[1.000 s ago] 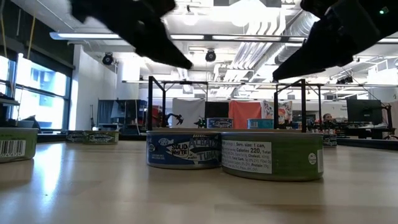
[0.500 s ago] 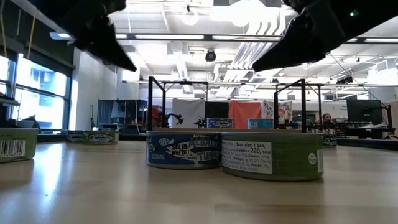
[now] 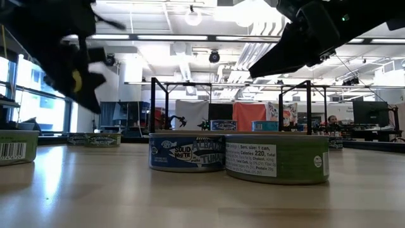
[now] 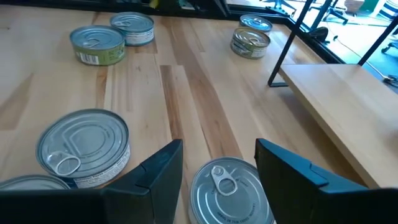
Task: Stack canned seafood by type on shelf
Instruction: Put the green tuna can on the shelf
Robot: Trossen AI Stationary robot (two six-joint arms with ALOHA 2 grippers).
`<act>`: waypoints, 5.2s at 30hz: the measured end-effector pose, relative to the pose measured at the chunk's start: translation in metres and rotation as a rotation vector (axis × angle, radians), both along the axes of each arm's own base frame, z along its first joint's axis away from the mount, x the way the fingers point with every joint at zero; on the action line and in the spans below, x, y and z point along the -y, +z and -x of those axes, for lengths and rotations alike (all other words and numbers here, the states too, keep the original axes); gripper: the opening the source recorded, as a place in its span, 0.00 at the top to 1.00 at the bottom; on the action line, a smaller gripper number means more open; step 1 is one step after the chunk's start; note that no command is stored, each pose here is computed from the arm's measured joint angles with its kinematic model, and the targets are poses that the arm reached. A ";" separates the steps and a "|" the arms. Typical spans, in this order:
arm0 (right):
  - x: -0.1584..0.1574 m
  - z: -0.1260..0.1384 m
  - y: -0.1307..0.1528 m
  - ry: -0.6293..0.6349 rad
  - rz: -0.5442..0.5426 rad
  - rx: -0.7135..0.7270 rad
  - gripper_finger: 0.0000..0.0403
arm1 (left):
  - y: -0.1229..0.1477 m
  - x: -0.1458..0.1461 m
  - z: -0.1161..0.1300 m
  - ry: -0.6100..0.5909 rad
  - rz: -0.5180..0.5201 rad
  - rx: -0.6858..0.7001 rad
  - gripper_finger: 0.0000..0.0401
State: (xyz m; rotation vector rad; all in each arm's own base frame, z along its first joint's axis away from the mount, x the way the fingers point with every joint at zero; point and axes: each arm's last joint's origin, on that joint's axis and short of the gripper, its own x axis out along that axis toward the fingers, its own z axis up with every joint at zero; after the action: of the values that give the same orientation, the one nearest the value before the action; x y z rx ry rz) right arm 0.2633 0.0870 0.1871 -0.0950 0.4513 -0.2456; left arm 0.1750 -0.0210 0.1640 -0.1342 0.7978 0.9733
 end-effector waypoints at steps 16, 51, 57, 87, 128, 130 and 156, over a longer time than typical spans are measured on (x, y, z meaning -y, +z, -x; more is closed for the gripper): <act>0.000 -0.001 0.002 0.006 0.005 0.019 0.52 | -0.008 -0.085 0.011 -0.234 0.040 -0.062 0.47; -0.022 0.009 0.007 0.078 -0.011 0.039 0.52 | -0.038 -0.008 -0.019 -0.619 0.163 -0.210 0.99; -0.034 0.021 0.019 0.114 0.007 0.081 0.52 | -0.021 0.028 -0.031 -0.755 0.216 -0.119 1.00; -0.032 0.024 0.022 0.005 -0.008 0.119 0.52 | -0.040 0.053 -0.155 -1.017 0.038 0.083 1.00; 0.009 -0.033 -0.024 0.427 0.285 -0.163 0.52 | -0.044 0.037 -0.162 -1.199 -0.172 -0.183 0.97; 0.013 -0.035 -0.024 0.413 0.278 -0.164 0.51 | -0.043 0.035 -0.163 -1.189 -0.174 -0.163 0.98; 0.034 -0.056 -0.079 0.313 0.583 -0.299 0.37 | -0.008 0.012 -0.167 -1.066 -0.108 0.082 1.00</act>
State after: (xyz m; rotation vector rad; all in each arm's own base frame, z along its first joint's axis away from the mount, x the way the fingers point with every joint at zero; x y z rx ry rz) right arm 0.3194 0.0526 0.1077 -0.7752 0.6427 -0.0470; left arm 0.3422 -0.0333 0.1560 0.3243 0.6066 -0.0039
